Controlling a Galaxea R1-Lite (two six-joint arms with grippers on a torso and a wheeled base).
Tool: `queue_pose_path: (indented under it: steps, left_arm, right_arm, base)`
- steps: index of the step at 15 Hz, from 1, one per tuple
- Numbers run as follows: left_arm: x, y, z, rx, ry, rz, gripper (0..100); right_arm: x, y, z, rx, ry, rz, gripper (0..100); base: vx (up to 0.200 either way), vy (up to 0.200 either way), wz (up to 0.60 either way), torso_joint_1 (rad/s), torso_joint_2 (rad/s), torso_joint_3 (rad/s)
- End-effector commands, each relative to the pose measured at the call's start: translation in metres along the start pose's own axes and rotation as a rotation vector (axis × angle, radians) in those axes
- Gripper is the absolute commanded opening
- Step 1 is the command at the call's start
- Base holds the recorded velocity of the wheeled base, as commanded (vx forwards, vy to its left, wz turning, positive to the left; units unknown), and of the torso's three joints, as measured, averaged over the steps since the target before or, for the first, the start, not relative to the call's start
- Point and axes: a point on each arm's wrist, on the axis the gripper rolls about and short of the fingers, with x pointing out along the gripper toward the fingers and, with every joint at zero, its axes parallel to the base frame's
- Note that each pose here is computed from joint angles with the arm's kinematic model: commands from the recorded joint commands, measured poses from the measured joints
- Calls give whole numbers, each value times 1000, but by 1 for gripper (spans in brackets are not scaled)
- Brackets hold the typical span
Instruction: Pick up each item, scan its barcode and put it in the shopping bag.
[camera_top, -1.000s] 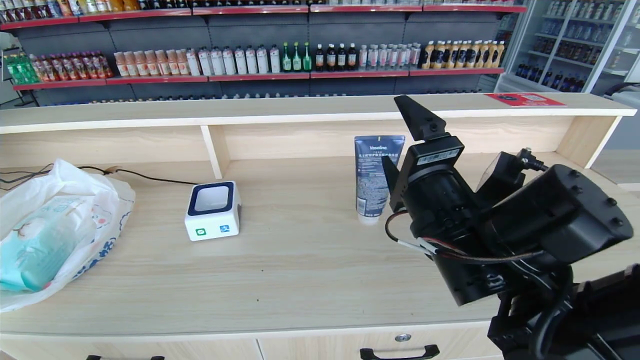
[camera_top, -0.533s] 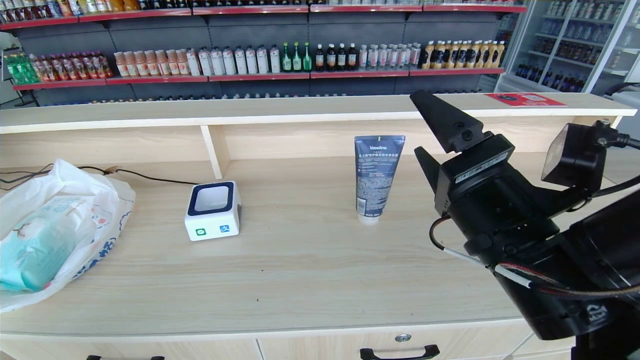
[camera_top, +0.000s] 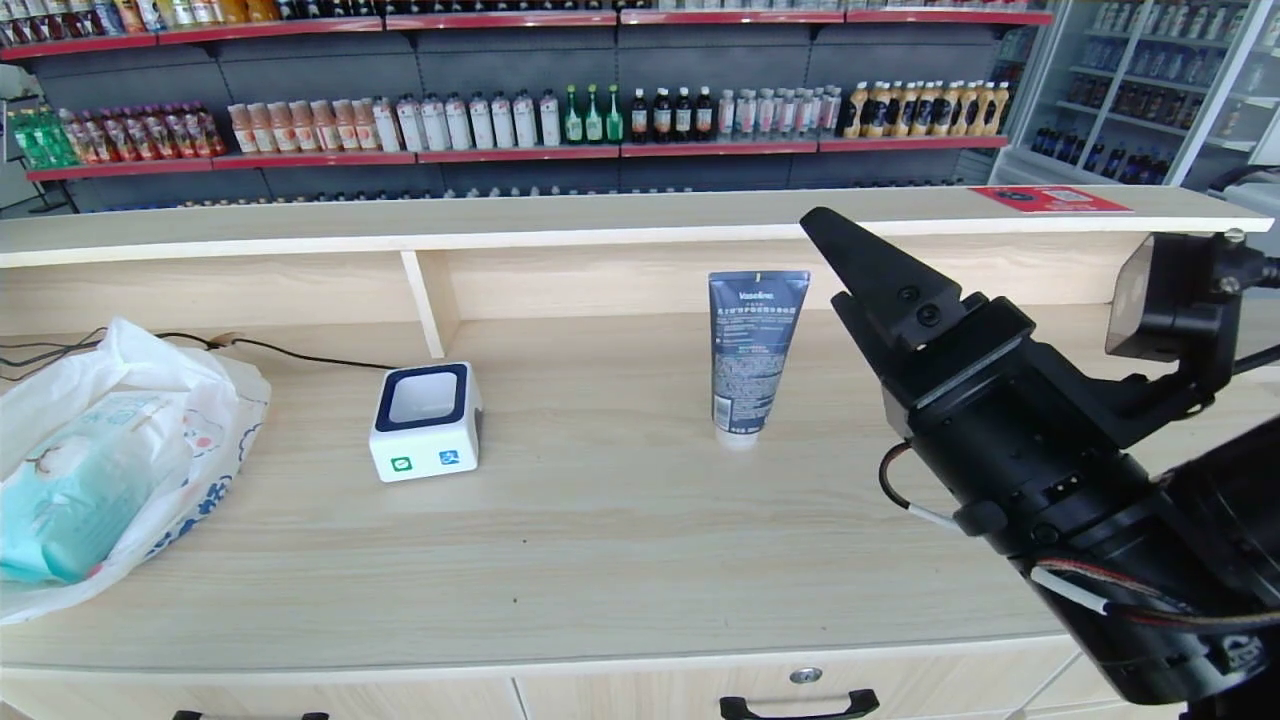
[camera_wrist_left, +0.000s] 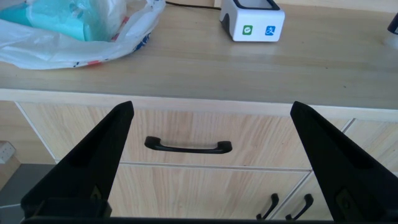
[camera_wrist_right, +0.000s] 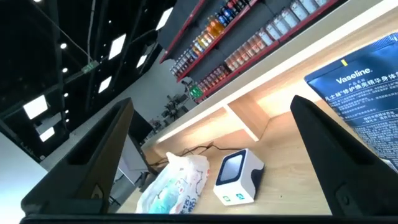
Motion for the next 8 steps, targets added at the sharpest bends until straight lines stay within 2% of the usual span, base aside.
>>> queue_pose_path:
  steps: [1,3,8]
  left_arm:
    - [0,0,0,0,-1,1,100]
    - [0,0,0,0,-1,1,100]
    - [0,0,0,0,-1,1,100]
  right_arm:
    - [0,-1,-2,-3,8,-2,100]
    - [-2,-2,-2,-4,10,-5,100]
    - [-11,-9,-7,-28,64,-16,100]
  base:
    - [0,0,600,2,2,2]
    - [0,0,600,7,5,5]
    - [0,0,0,0,0,0]
